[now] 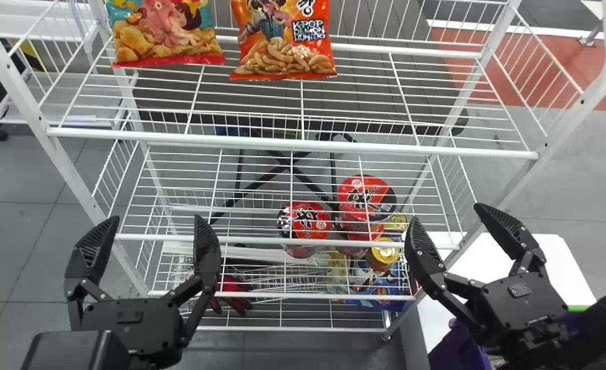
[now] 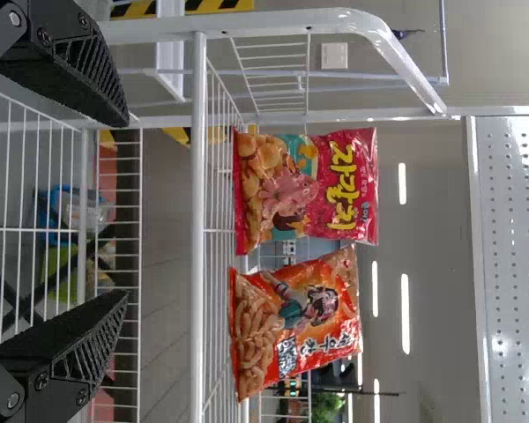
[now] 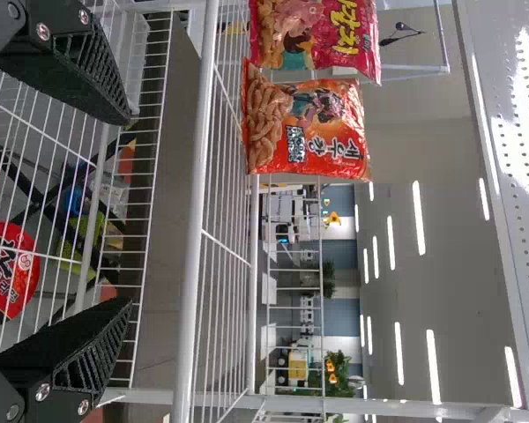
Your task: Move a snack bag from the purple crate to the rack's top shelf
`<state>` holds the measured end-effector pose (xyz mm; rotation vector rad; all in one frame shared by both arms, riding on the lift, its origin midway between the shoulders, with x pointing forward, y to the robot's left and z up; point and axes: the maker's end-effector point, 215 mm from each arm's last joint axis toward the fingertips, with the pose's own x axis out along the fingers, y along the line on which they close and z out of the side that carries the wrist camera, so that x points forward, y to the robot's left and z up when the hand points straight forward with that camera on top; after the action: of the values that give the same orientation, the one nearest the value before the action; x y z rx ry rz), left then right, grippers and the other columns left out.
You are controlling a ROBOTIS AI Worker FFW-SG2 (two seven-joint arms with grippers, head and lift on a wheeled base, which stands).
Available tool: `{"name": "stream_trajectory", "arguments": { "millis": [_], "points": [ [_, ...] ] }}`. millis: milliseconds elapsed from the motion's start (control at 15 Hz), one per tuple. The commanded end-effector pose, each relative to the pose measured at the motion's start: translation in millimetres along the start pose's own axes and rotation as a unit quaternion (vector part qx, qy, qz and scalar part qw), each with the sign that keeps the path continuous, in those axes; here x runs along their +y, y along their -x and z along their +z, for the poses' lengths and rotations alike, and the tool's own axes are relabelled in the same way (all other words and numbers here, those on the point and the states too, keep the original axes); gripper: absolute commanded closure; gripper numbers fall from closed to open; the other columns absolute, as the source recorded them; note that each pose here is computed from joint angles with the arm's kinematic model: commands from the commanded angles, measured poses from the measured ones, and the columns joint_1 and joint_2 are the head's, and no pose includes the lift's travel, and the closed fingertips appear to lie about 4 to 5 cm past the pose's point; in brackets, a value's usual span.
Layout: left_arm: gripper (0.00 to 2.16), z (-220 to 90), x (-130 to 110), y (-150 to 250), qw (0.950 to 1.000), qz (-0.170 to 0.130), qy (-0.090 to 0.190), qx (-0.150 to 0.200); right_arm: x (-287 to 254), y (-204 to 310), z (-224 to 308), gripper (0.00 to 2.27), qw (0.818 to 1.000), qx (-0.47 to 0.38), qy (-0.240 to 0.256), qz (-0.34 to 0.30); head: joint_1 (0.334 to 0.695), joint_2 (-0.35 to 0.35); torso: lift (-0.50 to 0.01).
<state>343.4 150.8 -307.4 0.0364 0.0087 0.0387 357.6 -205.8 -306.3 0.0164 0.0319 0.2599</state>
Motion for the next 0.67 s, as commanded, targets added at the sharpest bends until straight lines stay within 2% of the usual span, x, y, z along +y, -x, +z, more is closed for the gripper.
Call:
{"name": "stream_trajectory", "arguments": {
  "millis": [0, 600],
  "points": [
    [0.14, 0.8, 0.0, -0.1, 1.0, 0.001, 0.001, -0.001, 0.0, 0.0, 0.0, 0.09, 1.0, 0.0, 0.0, 0.0, 0.695, -0.091, -0.213],
    [0.14, 6.2, -0.2, 0.5, 0.9999, 0.0, 0.005, -0.012, 0.3, 0.7, -1.3, 0.09, 1.0, 0.002, 0.0, 0.003, 0.695, -0.09, -0.25]
  ]
}}
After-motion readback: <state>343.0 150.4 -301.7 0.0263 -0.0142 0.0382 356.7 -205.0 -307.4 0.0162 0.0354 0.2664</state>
